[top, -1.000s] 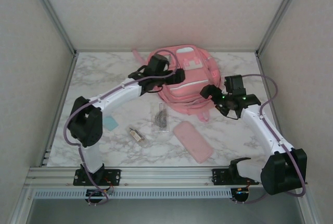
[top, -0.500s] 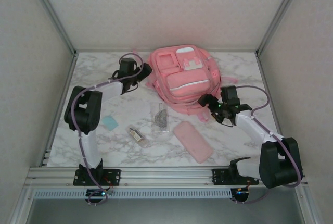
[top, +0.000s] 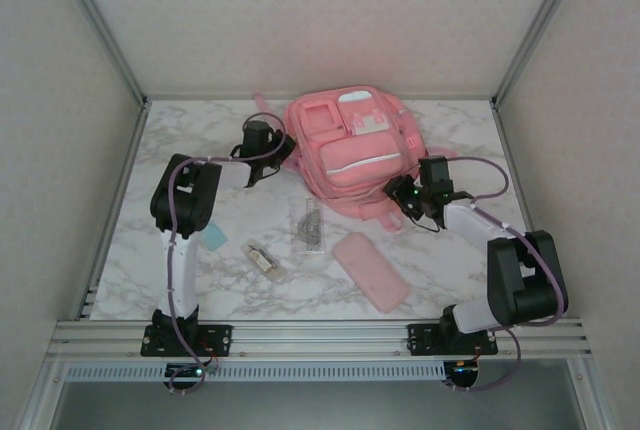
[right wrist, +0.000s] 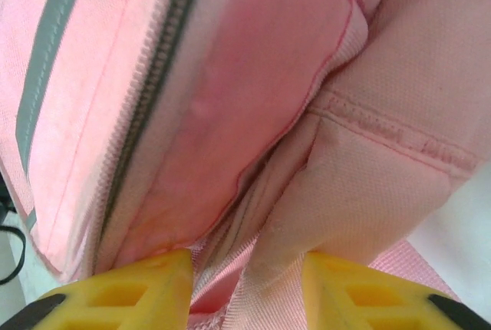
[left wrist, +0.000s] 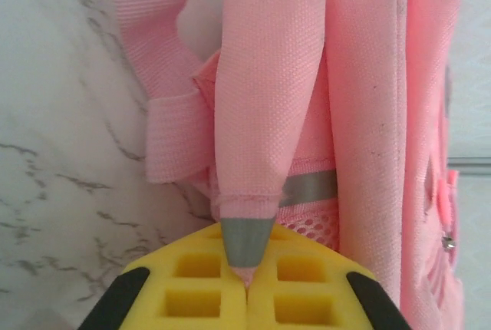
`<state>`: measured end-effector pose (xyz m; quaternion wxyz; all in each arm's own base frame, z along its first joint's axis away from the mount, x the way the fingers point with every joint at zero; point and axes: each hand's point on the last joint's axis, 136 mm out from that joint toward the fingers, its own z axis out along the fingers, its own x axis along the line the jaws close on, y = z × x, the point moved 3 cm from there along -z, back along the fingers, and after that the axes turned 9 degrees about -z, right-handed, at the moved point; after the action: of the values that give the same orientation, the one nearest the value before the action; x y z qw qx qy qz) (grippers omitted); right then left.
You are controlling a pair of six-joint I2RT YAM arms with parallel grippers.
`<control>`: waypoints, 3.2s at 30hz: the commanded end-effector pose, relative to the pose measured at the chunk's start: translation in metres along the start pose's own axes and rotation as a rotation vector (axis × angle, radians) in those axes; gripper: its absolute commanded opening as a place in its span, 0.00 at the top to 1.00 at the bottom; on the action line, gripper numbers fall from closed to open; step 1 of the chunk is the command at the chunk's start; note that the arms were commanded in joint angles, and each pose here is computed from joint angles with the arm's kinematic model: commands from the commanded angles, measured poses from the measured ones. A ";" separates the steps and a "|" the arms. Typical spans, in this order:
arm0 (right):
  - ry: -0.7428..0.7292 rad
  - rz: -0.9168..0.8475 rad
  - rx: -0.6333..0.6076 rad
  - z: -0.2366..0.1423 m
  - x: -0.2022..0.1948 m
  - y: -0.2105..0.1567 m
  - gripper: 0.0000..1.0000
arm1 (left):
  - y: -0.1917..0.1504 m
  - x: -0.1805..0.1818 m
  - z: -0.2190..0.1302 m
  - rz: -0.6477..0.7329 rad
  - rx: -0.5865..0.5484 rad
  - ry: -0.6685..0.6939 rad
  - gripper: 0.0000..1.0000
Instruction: Pack the student bag
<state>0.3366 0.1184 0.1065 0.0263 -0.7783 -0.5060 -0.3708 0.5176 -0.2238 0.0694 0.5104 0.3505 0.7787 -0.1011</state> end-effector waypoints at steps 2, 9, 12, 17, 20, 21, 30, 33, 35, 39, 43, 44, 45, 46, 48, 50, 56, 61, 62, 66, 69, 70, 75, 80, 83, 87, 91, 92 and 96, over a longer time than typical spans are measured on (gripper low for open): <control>-0.003 -0.053 -0.122 -0.008 0.009 0.052 0.59 | -0.025 -0.010 -0.019 -0.028 0.059 -0.043 1.00; -0.111 -0.121 -0.072 -0.023 0.013 0.078 0.44 | -0.048 -0.039 -0.062 -0.094 0.079 -0.071 1.00; -0.150 -0.152 -0.043 -0.046 0.017 0.073 0.22 | -0.049 -0.067 -0.073 -0.086 0.081 -0.087 1.00; -0.118 -0.217 -0.063 -0.093 0.035 0.056 0.16 | -0.054 -0.108 -0.085 -0.050 0.069 -0.133 1.00; -0.014 -0.282 -0.085 -0.113 0.067 0.033 0.25 | -0.057 -0.121 -0.089 -0.049 0.055 -0.153 1.00; 0.036 -0.306 -0.085 -0.116 0.082 0.025 0.29 | -0.058 -0.125 -0.091 -0.049 0.054 -0.161 1.00; 0.215 -0.447 -0.073 -0.074 0.169 -0.044 0.55 | -0.067 -0.118 -0.089 -0.086 0.054 -0.142 1.00; 0.217 -0.468 -0.054 -0.045 0.186 -0.068 0.61 | -0.067 -0.114 -0.090 -0.086 0.048 -0.133 1.00; 0.204 -0.489 -0.052 -0.026 0.194 -0.086 0.63 | -0.068 -0.111 -0.089 -0.087 0.051 -0.128 1.00; 0.141 -0.476 -0.072 0.009 0.195 -0.104 0.69 | -0.070 -0.106 -0.089 -0.088 0.057 -0.116 1.00; 0.098 -0.455 -0.120 0.040 0.193 -0.111 0.71 | -0.072 -0.105 -0.093 -0.095 0.062 -0.119 1.00; 0.079 -0.450 -0.129 0.048 0.192 -0.112 0.71 | -0.073 -0.104 -0.094 -0.097 0.063 -0.119 1.00; 0.048 -0.443 -0.149 0.056 0.189 -0.111 0.71 | -0.072 -0.104 -0.095 -0.099 0.061 -0.121 1.00; 0.019 -0.435 -0.165 0.063 0.185 -0.109 0.71 | -0.073 -0.105 -0.097 -0.100 0.062 -0.123 1.00; -0.020 -0.423 -0.200 0.073 0.181 -0.105 0.70 | -0.073 -0.105 -0.100 -0.102 0.061 -0.126 1.00; -0.061 -0.424 -0.227 0.080 0.179 -0.101 0.69 | -0.074 -0.104 -0.104 -0.101 0.061 -0.125 1.00; -0.190 -0.432 -0.350 0.089 0.177 -0.081 0.63 | -0.079 -0.099 -0.112 -0.108 0.060 -0.118 1.00; -0.295 -0.434 -0.432 0.095 0.177 -0.066 0.63 | -0.080 -0.097 -0.115 -0.113 0.063 -0.115 1.00; -0.305 -0.437 -0.442 0.097 0.178 -0.064 0.64 | -0.081 -0.097 -0.116 -0.115 0.065 -0.115 1.00; -0.393 -0.463 -0.479 0.095 0.175 -0.057 0.68 | -0.080 -0.098 -0.118 -0.113 0.058 -0.116 1.00; -0.448 -0.465 -0.515 0.091 0.163 -0.053 0.71 | -0.079 -0.100 -0.119 -0.107 0.053 -0.119 1.00; -0.453 -0.468 -0.520 0.092 0.159 -0.053 0.74 | -0.078 -0.099 -0.118 -0.108 0.050 -0.116 1.00; -0.414 -0.515 -0.482 0.095 0.157 -0.051 1.00 | -0.072 -0.097 -0.116 -0.108 0.038 -0.107 1.00; -0.295 -0.606 -0.338 0.091 0.152 -0.069 1.00 | -0.061 -0.089 -0.108 -0.117 0.015 -0.090 1.00; -0.235 -0.607 -0.243 0.087 0.143 -0.083 1.00 | -0.056 -0.087 -0.103 -0.123 0.008 -0.090 1.00; -0.205 -0.597 -0.141 0.081 0.131 -0.099 1.00 | -0.053 -0.089 -0.099 -0.130 0.004 -0.097 1.00; -0.197 -0.588 -0.095 0.071 0.119 -0.107 1.00 | -0.051 -0.091 -0.099 -0.125 -0.001 -0.100 1.00; -0.194 -0.588 -0.085 0.067 0.116 -0.109 1.00 | -0.051 -0.092 -0.099 -0.122 -0.003 -0.101 1.00; -0.184 -0.598 -0.064 0.051 0.108 -0.113 1.00 | -0.049 -0.092 -0.100 -0.117 -0.011 -0.101 1.00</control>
<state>0.3043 0.2884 0.0873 -0.1632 -0.6273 -0.6978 -0.3048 0.4186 -0.2479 0.1480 0.4958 0.3032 0.8016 -0.1403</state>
